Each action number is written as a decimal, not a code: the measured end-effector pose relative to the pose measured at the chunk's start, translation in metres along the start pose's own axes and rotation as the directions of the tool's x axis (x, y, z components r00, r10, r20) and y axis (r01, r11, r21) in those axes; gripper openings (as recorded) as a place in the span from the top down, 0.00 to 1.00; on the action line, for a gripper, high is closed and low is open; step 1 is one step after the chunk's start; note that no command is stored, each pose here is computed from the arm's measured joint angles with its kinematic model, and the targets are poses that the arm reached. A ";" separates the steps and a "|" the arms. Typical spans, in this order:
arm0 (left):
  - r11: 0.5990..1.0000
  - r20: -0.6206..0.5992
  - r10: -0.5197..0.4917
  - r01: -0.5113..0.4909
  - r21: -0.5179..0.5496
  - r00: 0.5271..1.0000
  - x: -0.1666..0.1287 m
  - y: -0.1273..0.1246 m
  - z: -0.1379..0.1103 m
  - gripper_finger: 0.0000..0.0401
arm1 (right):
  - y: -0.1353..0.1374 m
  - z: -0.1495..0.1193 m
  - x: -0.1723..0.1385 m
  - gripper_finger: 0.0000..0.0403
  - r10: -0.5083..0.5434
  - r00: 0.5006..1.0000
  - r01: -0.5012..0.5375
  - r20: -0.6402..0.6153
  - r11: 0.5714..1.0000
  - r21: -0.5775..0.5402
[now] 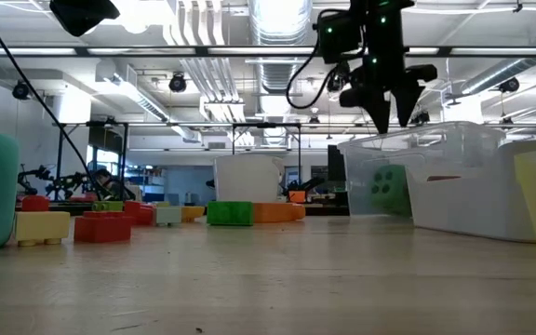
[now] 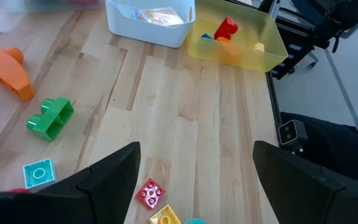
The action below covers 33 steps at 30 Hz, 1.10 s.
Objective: Pick & Place Toys
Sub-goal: Put the blue game piece into the yellow bin
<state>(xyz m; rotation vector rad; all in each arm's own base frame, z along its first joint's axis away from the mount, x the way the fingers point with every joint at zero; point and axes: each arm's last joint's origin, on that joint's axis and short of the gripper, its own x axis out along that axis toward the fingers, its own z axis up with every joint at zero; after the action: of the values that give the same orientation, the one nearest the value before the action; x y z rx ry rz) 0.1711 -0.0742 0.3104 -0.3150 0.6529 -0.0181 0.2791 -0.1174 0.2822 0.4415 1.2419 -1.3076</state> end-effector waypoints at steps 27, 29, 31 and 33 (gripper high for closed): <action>0.944 0.218 0.331 -0.320 -0.084 0.918 0.011 0.008 0.004 0.22 | 0.062 -0.195 -0.127 0.89 0.447 0.796 -0.237 0.408 0.850 -0.469; 0.928 0.267 0.373 -0.354 -0.116 0.889 0.017 0.009 0.003 0.22 | 0.066 -0.205 -0.127 0.90 0.447 0.778 -0.207 0.442 0.845 -0.493; 0.914 0.298 0.406 -0.389 -0.115 0.864 0.022 0.011 0.005 0.22 | 0.068 -0.211 -0.126 0.91 0.442 0.763 -0.179 0.471 0.845 -0.504; 0.901 0.306 0.427 -0.429 -0.066 0.851 0.024 0.014 0.009 0.22 | 0.070 -0.213 -0.125 0.91 0.431 0.743 -0.149 0.512 0.852 -0.501</action>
<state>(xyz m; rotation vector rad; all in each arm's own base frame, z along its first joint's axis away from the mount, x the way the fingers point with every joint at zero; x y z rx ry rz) 0.1942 -0.0607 0.2986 -0.1553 0.3930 0.4537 0.2757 0.1392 0.2878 -0.1143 0.8168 -0.7576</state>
